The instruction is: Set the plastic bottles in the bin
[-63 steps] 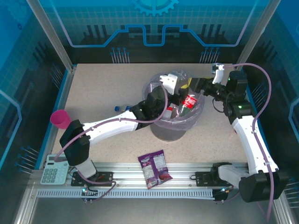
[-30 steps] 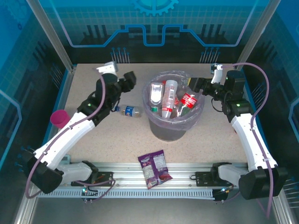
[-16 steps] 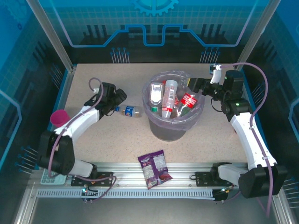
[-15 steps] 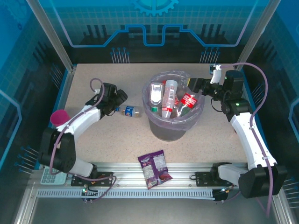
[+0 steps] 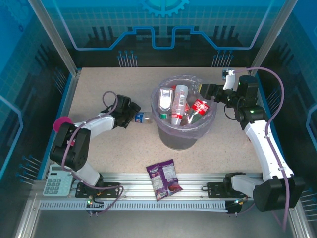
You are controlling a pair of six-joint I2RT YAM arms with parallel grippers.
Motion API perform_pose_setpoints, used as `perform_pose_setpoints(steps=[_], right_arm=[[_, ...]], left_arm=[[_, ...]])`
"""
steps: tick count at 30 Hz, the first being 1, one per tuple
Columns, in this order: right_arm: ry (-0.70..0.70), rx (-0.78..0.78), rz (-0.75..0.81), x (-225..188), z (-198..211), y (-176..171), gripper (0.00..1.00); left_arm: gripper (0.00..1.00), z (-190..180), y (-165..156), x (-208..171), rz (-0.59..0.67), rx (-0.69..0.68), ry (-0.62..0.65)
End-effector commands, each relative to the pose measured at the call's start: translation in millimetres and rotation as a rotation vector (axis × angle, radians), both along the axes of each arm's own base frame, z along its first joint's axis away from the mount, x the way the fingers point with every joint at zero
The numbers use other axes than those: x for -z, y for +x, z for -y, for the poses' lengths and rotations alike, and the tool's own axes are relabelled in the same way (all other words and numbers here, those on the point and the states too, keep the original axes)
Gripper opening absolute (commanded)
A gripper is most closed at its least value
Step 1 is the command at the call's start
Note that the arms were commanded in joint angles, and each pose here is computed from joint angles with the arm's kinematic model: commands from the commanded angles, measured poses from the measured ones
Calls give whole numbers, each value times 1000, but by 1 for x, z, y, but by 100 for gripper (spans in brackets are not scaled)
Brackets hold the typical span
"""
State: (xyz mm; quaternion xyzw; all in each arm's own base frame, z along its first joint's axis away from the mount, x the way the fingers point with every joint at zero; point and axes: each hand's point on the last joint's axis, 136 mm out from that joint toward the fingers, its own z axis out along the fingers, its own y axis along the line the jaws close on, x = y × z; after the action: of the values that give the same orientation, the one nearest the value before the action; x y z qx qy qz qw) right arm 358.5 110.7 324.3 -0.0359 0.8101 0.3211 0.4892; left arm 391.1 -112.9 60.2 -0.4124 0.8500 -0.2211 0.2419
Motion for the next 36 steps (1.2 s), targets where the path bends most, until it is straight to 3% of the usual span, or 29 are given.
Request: perform_pose_setpoints(steps=[1,14,24,29,36], right_arm=[[-11,-9,4,2,-2,-4,79],[-9,-3,0,4,-1,-4,79],[-6,-3,17,-3,-1,-4,79],[-1,-5,36,-12,-1,-4,79],[11,-7,38,-14,-2,-4,79]], left_arm=[[83,4,-4,18,-24,-42,-50],[60,8,-2,18,-3,-52,-52],[48,-5,5,-40,128,-18,49],[47,-11,8,-99,254,58,145],[40,-12,-13,-240,636,249,312]])
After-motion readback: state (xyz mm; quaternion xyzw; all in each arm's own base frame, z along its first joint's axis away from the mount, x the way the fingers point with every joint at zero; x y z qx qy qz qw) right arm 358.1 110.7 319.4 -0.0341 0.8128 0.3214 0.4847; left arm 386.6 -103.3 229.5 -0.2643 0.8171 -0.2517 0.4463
